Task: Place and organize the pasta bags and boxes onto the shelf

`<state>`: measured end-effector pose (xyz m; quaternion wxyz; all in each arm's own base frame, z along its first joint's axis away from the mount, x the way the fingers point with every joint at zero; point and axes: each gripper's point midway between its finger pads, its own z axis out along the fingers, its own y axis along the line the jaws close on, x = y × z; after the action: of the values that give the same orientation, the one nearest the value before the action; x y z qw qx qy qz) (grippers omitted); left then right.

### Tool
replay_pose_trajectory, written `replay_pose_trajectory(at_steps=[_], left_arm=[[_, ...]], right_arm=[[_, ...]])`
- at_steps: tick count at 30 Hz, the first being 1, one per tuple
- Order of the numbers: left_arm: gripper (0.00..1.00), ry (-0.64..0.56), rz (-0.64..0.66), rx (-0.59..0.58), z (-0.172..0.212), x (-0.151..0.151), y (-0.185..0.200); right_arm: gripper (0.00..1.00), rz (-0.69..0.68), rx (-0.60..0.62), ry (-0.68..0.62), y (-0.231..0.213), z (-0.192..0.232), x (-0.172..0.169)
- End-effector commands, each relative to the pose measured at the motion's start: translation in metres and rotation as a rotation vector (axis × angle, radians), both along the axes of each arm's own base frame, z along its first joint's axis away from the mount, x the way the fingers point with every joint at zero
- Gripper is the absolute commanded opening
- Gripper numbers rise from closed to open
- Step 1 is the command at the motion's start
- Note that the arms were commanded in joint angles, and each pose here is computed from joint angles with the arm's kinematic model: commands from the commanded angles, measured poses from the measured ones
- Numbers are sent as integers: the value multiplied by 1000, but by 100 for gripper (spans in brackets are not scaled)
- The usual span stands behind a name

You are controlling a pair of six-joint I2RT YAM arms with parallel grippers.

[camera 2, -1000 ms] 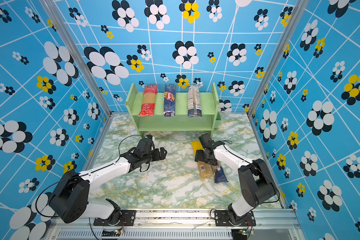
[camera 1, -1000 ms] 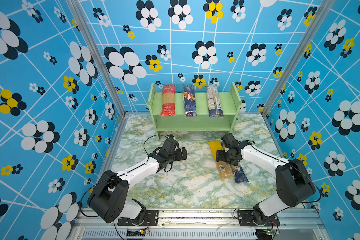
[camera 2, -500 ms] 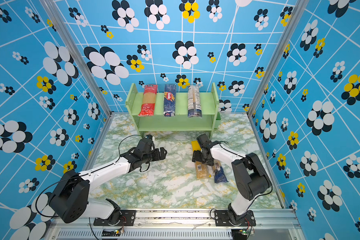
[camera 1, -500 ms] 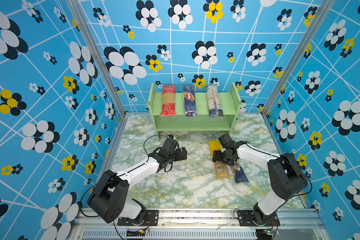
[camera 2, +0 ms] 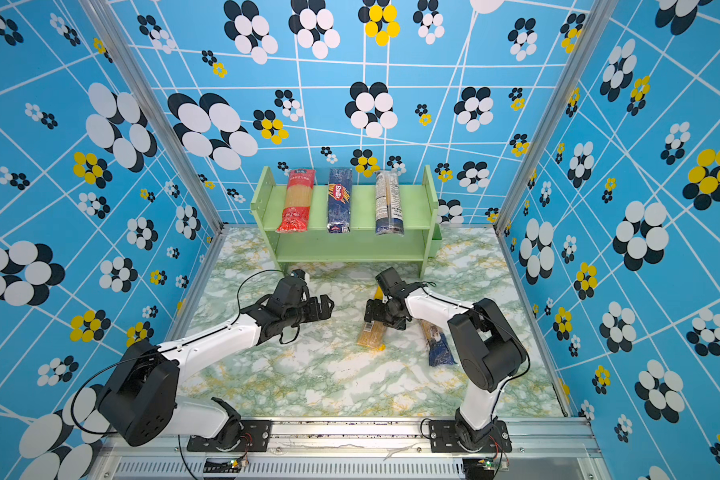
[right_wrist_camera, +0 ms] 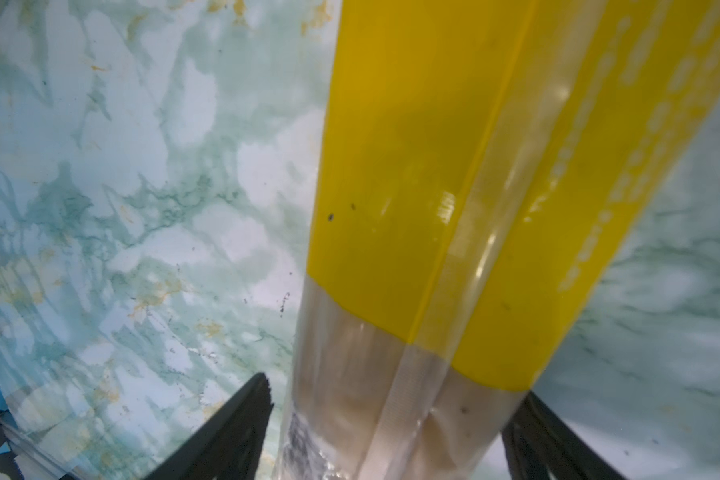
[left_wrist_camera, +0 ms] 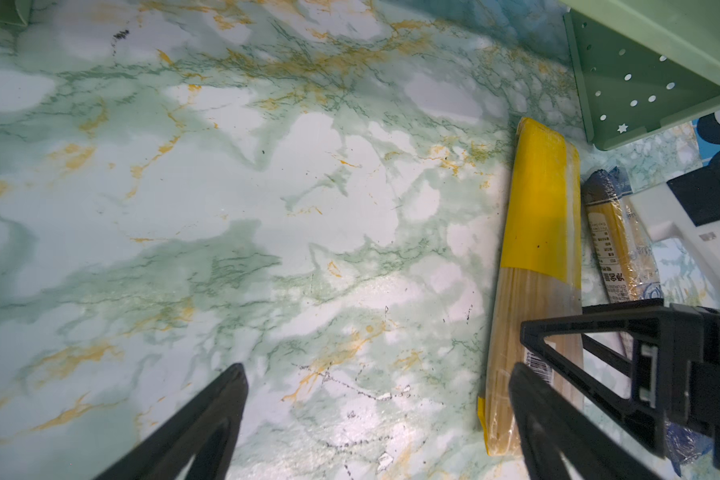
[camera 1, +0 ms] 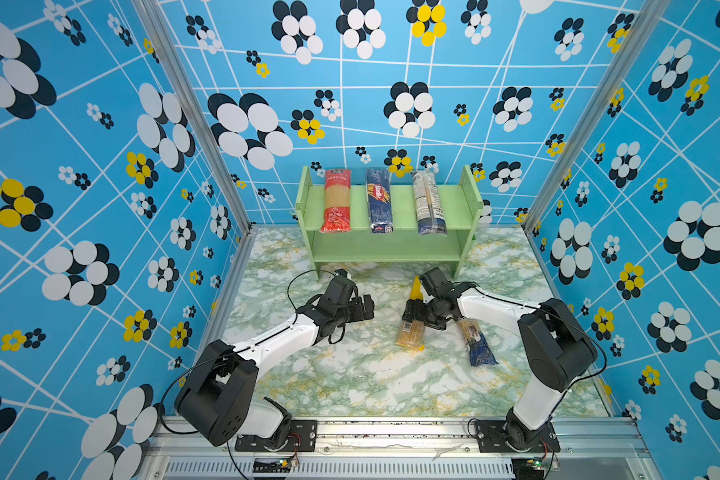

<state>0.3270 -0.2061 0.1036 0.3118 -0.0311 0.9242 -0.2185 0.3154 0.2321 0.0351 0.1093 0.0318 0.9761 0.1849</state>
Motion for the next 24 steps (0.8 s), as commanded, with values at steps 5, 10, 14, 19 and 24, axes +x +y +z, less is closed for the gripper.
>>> replay_pose_trajectory(at_steps=[5,10,14,19,24], left_arm=[[99,-29,-49,-38,3,-1,-8],[99,-123,-200,-137,23,-10,-39],[99,-191,-339,-148,36,-22,-65],[99,-253,-488,-156,43,-37,-96],[99,-298,-527,-191,43,-40,-107]], right_arm=[[87,34,-104,-38,-15,17,0],[88,35,-181,-70,-38,35,-1],[88,14,-213,-88,-58,48,-2],[88,-34,-258,-110,-88,64,-3],[89,-92,-311,-126,-114,70,-6]])
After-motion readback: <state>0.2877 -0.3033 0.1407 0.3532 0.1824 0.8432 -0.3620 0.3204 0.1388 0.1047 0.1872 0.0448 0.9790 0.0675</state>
